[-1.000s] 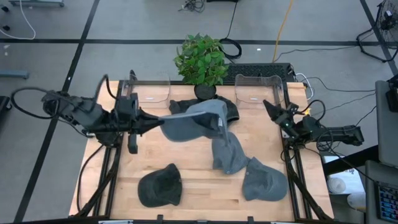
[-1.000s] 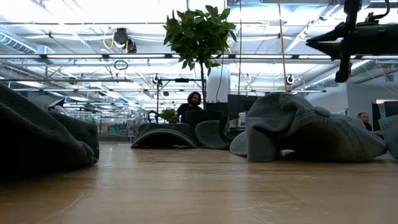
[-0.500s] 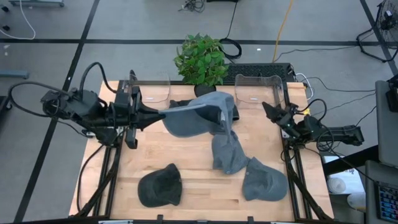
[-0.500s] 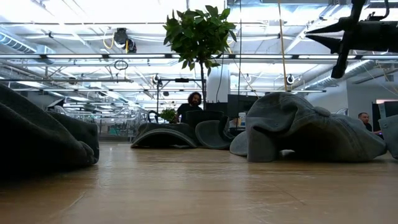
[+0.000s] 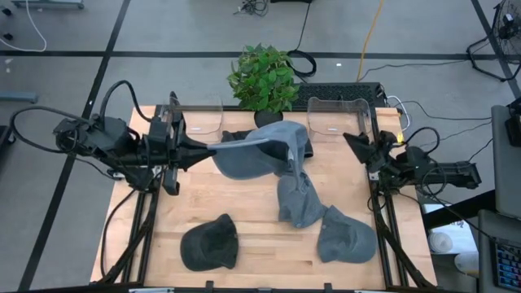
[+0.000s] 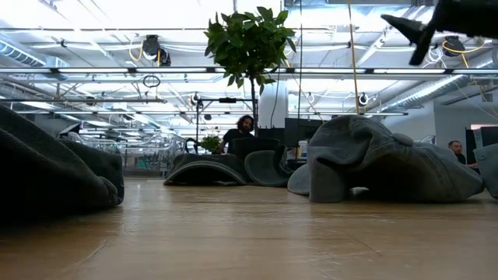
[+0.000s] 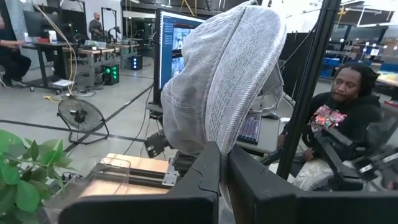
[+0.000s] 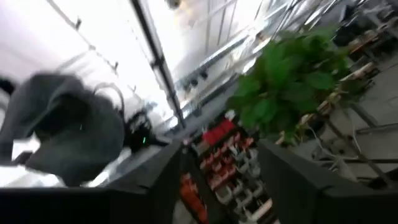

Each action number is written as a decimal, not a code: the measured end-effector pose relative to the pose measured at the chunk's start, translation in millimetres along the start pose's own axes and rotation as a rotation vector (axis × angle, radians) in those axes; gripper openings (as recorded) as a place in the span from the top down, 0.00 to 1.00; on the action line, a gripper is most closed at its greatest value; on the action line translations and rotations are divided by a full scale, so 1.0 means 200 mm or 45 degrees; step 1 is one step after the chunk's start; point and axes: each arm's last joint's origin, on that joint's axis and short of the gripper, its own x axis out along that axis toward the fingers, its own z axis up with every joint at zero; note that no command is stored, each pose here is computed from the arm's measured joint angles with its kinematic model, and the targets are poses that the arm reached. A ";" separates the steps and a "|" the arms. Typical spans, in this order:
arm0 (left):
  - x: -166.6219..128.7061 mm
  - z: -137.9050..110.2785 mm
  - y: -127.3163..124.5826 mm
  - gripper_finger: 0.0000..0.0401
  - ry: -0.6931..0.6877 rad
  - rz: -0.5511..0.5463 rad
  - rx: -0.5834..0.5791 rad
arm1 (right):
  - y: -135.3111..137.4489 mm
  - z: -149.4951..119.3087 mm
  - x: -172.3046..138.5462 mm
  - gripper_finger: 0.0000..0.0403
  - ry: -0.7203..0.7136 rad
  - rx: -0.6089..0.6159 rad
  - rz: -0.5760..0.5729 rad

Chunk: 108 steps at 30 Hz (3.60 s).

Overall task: Pick & Place hat
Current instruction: Put the top left gray cap into the right transparent bin

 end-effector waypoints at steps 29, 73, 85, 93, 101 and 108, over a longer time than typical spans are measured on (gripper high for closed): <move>0.00 0.00 -0.02 0.98 0.002 -0.167 0.360 | 0.68 0.46 0.70 0.32 0.564 -0.053 0.243; 0.05 -0.07 -0.02 0.98 0.125 -0.074 1.812 | 0.84 0.31 1.11 0.60 0.981 0.918 0.017; 0.05 -0.07 -0.01 0.90 0.143 -0.058 1.738 | 0.86 0.34 1.11 0.94 0.921 0.835 0.085; 0.04 -0.07 0.01 0.72 0.200 0.104 1.420 | 0.89 0.44 1.04 0.94 0.861 0.738 0.190; 0.03 -0.03 0.00 0.69 0.087 0.094 0.969 | 0.90 0.46 1.01 0.94 0.909 0.621 0.256; 0.00 0.02 0.00 0.69 -0.053 0.037 0.394 | 0.87 0.42 0.99 0.94 1.035 0.499 0.256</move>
